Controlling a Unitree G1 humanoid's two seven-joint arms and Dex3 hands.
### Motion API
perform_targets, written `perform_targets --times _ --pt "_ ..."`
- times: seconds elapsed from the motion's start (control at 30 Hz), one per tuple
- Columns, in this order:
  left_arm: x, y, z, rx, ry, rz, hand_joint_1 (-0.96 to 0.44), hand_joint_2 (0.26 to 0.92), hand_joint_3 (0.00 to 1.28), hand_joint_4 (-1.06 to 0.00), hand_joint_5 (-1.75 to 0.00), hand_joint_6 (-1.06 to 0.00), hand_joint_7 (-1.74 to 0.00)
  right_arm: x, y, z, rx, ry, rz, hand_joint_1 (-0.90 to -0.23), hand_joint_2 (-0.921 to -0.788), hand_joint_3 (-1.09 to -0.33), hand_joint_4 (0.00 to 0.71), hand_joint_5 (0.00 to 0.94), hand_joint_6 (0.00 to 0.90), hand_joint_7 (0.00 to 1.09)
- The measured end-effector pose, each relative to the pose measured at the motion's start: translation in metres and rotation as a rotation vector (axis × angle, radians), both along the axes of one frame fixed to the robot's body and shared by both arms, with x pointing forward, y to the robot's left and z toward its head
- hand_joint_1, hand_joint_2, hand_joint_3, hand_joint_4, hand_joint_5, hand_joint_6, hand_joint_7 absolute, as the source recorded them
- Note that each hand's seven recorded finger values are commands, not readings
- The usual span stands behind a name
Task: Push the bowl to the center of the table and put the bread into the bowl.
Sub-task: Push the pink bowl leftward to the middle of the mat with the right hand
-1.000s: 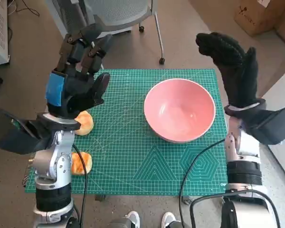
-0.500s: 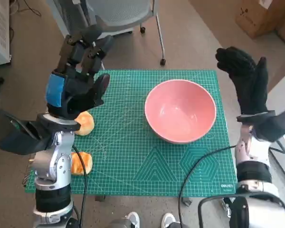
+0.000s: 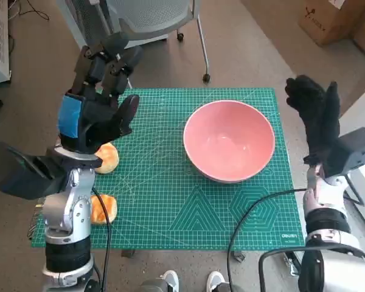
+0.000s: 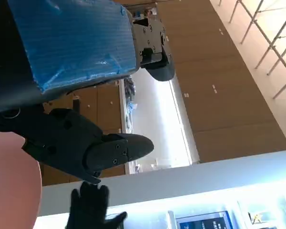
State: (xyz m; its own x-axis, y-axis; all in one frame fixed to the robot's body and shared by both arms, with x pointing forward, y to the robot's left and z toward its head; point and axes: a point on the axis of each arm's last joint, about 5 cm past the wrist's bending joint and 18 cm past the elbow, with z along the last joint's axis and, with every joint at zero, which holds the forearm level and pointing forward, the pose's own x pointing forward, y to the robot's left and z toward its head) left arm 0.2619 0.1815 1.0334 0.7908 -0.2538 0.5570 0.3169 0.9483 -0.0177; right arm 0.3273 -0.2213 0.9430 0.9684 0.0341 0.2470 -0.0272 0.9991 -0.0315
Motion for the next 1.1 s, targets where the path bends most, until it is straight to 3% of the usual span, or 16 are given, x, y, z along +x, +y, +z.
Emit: perform_targets --times 0.37,0.7,1.1 --pt "-0.001 0.001 -0.001 0.001 -0.001 0.005 -0.36 0.738 0.58 0.00 -0.48 0.00 -0.81 -0.0008 0.011 -0.014 0.006 0.139 -0.038 -0.517 -0.921 -0.611 0.223 0.020 0.392 0.02" --pt "-0.003 0.003 -0.003 0.004 0.002 0.011 -0.36 0.742 0.57 0.00 -0.48 0.00 -0.81 -0.0009 0.028 -0.026 0.059 0.239 0.011 -0.548 -0.921 -0.587 0.225 0.011 0.378 0.01" --pt "-0.007 0.009 -0.006 0.004 0.008 0.036 -0.39 0.805 0.43 -0.04 -0.46 0.00 -0.82 0.0002 0.053 -0.031 0.106 0.273 0.091 -0.553 -0.921 -0.619 0.208 0.001 0.372 0.01"
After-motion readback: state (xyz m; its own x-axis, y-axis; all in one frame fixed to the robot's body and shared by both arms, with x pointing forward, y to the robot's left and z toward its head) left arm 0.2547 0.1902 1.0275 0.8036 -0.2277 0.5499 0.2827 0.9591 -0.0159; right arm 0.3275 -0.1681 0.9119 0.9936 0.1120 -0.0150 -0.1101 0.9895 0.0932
